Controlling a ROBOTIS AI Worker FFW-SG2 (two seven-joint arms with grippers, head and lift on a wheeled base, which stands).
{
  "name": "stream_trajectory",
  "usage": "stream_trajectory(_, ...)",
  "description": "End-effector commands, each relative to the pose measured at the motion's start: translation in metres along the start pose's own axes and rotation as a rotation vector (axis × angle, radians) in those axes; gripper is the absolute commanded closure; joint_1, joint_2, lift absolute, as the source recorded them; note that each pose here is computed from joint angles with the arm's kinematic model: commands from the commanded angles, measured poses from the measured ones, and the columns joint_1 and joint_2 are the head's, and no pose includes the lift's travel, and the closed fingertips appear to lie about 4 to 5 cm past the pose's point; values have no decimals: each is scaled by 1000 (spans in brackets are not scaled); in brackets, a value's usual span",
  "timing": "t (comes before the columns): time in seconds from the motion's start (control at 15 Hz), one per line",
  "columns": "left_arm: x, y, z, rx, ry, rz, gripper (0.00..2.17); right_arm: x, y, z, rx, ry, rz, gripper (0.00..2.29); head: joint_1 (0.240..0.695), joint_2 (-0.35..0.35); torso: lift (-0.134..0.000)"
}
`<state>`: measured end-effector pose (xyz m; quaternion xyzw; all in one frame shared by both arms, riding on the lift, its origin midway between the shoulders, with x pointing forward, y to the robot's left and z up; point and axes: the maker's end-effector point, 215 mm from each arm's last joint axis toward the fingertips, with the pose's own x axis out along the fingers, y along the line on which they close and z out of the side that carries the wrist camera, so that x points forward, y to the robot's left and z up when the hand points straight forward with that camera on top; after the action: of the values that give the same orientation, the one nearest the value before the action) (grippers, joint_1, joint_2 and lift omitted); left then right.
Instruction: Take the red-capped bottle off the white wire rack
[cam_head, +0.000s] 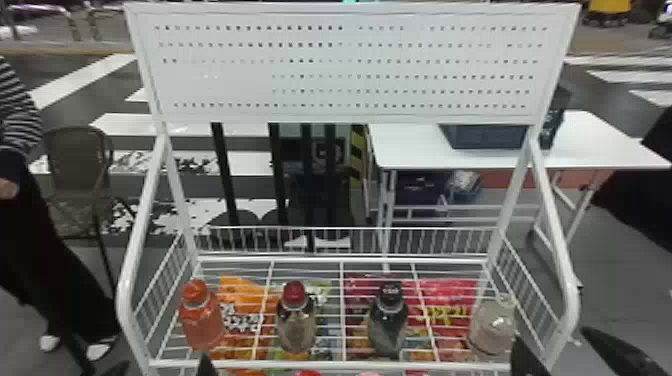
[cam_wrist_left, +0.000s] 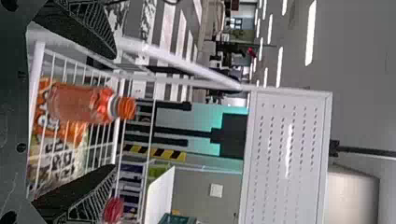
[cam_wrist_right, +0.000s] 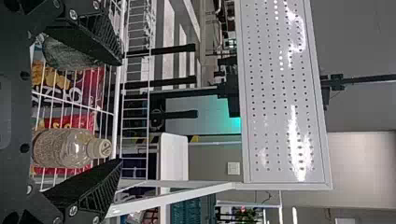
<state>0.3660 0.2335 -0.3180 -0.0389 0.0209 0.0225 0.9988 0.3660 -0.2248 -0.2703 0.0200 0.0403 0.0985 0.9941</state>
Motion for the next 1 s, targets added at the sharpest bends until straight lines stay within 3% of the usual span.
stream_trajectory(0.0,-1,-59,-28,10,-5,-76,39,0,0,-3,1,5,0,154,499,0,0)
stream_trajectory(0.27,9,-119,-83,17,44,-158,39,-2,-1,-6,1,8,-4,154,499,0,0)
stream_trajectory(0.6,50,-127,-89,45,-5,-159,39,1,0,-7,-9,10,-7,154,499,0,0)
stream_trajectory(0.93,90,-123,-104,57,9,-165,39,7,4,-15,-21,22,-2,154,499,0,0)
